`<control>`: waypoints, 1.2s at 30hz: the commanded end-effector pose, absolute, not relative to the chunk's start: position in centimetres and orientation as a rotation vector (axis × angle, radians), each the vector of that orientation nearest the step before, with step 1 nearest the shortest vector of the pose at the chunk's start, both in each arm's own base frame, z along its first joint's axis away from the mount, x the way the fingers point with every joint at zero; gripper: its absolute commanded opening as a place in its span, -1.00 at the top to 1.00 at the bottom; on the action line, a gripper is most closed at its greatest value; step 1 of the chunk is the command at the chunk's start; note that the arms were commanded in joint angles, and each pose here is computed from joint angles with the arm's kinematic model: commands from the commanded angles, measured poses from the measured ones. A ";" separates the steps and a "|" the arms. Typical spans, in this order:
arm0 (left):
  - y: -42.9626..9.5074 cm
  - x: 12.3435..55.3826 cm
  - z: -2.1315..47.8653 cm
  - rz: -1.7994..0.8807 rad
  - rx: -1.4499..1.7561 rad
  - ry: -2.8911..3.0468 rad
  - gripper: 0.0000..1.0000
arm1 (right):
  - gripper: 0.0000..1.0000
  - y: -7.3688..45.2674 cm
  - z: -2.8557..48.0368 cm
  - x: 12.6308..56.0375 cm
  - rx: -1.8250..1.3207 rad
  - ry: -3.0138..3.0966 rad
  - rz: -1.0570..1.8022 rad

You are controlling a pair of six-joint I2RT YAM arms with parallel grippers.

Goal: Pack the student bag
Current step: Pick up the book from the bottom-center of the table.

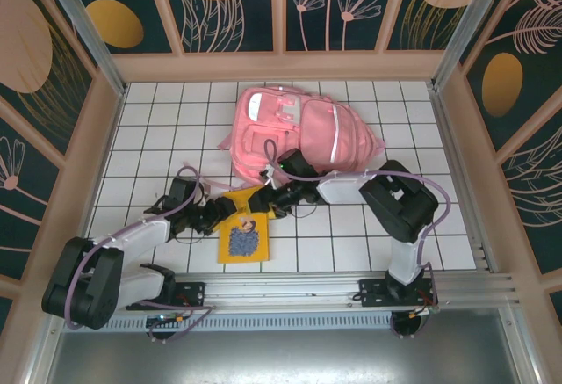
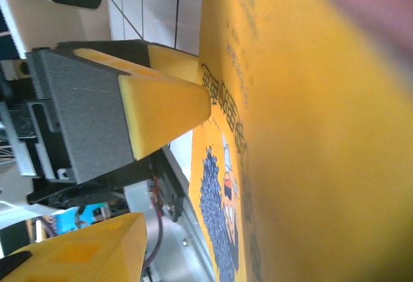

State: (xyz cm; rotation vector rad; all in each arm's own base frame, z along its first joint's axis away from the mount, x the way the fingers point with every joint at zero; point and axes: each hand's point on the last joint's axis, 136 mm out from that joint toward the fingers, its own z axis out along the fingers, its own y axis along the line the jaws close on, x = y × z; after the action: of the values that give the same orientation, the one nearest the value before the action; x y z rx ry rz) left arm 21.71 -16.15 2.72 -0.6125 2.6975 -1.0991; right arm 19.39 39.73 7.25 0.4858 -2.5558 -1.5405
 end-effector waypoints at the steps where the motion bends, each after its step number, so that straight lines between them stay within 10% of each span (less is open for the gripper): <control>1: -17.4 19.6 1.1 -1.176 -0.552 2.762 -0.30 | -0.10 40.7 7.3 19.1 0.619 -2.565 -1.539; 11: -16.2 20.8 3.9 -1.035 -0.514 2.727 -0.78 | 0.98 39.1 8.8 20.7 0.605 -2.738 -1.474; 18: -14.7 22.9 11.2 -0.896 -0.352 2.559 -0.97 | 1.00 38.2 17.4 19.6 0.794 -2.700 -1.667; 36: -23.1 19.9 34.3 -1.663 0.505 1.799 -0.88 | 1.00 32.8 38.6 15.5 1.398 -2.327 -2.232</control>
State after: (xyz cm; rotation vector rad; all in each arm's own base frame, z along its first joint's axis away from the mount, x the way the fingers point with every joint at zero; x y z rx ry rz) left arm 21.90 -22.31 30.92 0.3584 1.9530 -1.5375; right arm 18.36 34.06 33.49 1.1474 -2.5172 -2.0824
